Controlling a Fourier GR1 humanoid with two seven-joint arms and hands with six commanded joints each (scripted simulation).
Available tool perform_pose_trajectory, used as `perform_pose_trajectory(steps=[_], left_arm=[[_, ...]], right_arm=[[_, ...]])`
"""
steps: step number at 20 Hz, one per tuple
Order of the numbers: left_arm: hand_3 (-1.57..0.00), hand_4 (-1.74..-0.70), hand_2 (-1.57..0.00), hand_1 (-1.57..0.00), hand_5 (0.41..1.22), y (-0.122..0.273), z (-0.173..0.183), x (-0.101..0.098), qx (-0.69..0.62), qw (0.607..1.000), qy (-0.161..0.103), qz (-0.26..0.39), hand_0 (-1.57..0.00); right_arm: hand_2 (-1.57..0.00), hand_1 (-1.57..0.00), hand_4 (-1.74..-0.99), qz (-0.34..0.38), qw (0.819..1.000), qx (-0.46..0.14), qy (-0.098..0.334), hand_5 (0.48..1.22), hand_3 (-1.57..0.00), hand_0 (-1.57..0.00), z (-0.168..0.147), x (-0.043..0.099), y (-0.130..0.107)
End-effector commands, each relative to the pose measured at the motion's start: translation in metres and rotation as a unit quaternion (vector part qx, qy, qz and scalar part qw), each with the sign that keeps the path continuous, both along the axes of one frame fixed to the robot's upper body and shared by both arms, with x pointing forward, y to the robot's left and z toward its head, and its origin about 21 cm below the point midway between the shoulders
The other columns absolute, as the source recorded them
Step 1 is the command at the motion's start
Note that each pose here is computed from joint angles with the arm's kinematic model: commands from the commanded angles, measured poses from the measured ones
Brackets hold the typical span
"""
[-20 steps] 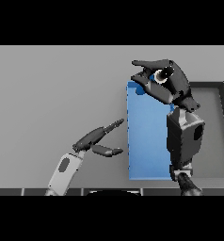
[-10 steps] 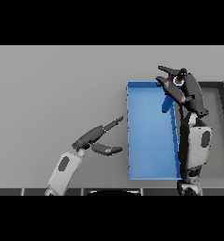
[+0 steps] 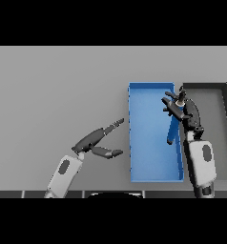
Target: Pick up the blue pipe and place it into the blue bin.
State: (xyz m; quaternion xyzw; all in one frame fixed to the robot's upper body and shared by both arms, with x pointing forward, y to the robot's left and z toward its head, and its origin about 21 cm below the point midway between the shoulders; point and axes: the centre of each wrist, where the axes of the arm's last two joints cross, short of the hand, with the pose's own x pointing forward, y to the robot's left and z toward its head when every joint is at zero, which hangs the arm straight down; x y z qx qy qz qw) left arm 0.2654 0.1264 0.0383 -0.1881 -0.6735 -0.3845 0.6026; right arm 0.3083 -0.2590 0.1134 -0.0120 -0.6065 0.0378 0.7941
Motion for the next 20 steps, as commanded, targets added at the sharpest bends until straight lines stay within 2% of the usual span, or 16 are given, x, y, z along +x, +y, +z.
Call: perform_pose_trajectory(steps=[1, 2, 4, 6, 7, 8, 9, 10, 11, 13, 16, 18, 20], left_arm=[[0.00, -0.92, 0.00, 0.00, 0.476, 0.001, 0.000, 0.001, 0.002, 1.000, -0.001, 0.006, 0.00], [0.00, -0.92, 0.00, 0.00, 0.478, -0.001, 0.001, 0.001, -0.004, 1.000, -0.003, 0.006, 0.00], [0.00, -0.92, 0.00, 0.00, 0.481, -0.003, 0.002, 0.000, -0.005, 1.000, -0.004, 0.005, 0.00], [0.00, -0.92, 0.00, 0.00, 0.486, -0.001, 0.004, 0.005, -0.001, 1.000, -0.005, 0.010, 0.00], [0.00, -0.92, 0.00, 0.00, 0.489, 0.000, 0.002, 0.003, -0.001, 1.000, -0.005, 0.008, 0.00], [0.00, -0.92, 0.00, 0.00, 0.491, 0.002, 0.004, 0.004, -0.003, 1.000, -0.010, 0.007, 0.00], [0.00, -0.92, 0.00, 0.00, 0.493, 0.002, 0.004, 0.003, -0.005, 1.000, -0.008, 0.007, 0.00], [0.00, -0.92, 0.00, 0.00, 0.493, 0.004, 0.003, 0.004, -0.003, 1.000, -0.005, 0.006, 0.00], [0.00, -0.92, 0.00, 0.00, 0.493, 0.002, 0.004, 0.004, -0.005, 1.000, -0.006, 0.007, 0.00], [0.00, -0.93, 0.00, 0.00, 0.494, 0.002, 0.002, 0.002, -0.006, 1.000, 0.002, 0.006, 0.00], [0.00, -0.93, 0.00, 0.00, 0.494, 0.000, 0.003, 0.002, -0.005, 1.000, 0.000, 0.006, 0.00], [0.00, -0.93, 0.00, 0.00, 0.495, 0.002, 0.002, 0.000, -0.009, 1.000, -0.002, 0.003, 0.00], [0.00, -0.93, 0.00, 0.00, 0.496, 0.000, 0.002, 0.003, 0.000, 1.000, -0.001, 0.009, 0.00]], right_arm=[[-1.57, -1.57, -1.497, 0.001, 1.000, 0.003, 0.014, 1.221, -1.57, -1.57, -0.006, -0.003, 0.005], [-1.57, -1.57, -1.546, 0.002, 1.000, 0.001, 0.031, 1.221, -1.26, -1.57, -0.011, -0.004, 0.006], [-1.57, -1.57, -1.616, -0.010, 0.999, 0.015, 0.050, 1.221, -0.80, -1.57, -0.013, -0.007, 0.005], [-1.57, -1.57, -1.661, -0.019, 0.998, 0.024, 0.063, 1.221, -0.51, -1.57, -0.012, -0.009, 0.008], [-1.57, -1.57, -1.677, -0.026, 0.997, 0.034, 0.071, 1.171, -0.41, -1.57, -0.012, -0.009, 0.010], [-1.52, -1.57, -1.626, -0.035, 0.995, 0.039, 0.083, 1.161, -0.45, -1.57, -0.014, -0.009, 0.011], [-1.23, -1.28, -1.553, -0.050, 0.990, 0.047, 0.120, 1.154, -0.36, -1.36, -0.019, -0.008, 0.009], [-0.99, -1.03, -1.469, -0.059, 0.988, 0.042, 0.136, 1.148, -0.29, -1.08, -0.019, -0.008, 0.009], [-0.79, -0.82, -1.405, -0.067, 0.986, 0.033, 0.150, 1.137, -0.23, -0.87, -0.017, -0.007, 0.008], [-0.50, -0.52, -1.339, -0.041, 0.986, -0.003, 0.161, 1.108, -0.15, -0.55, -0.013, -0.005, 0.010], [-0.26, -0.27, -1.250, 0.006, 0.982, -0.089, 0.165, 0.962, -0.08, -0.28, -0.011, -0.008, 0.011], [-0.16, -0.17, -1.219, 0.043, 0.974, -0.130, 0.183, 0.870, -0.05, -0.18, -0.015, -0.008, 0.015], [-0.11, -0.11, -1.190, 0.071, 0.965, -0.159, 0.197, 0.809, -0.03, -0.12, -0.014, -0.010, 0.015]])
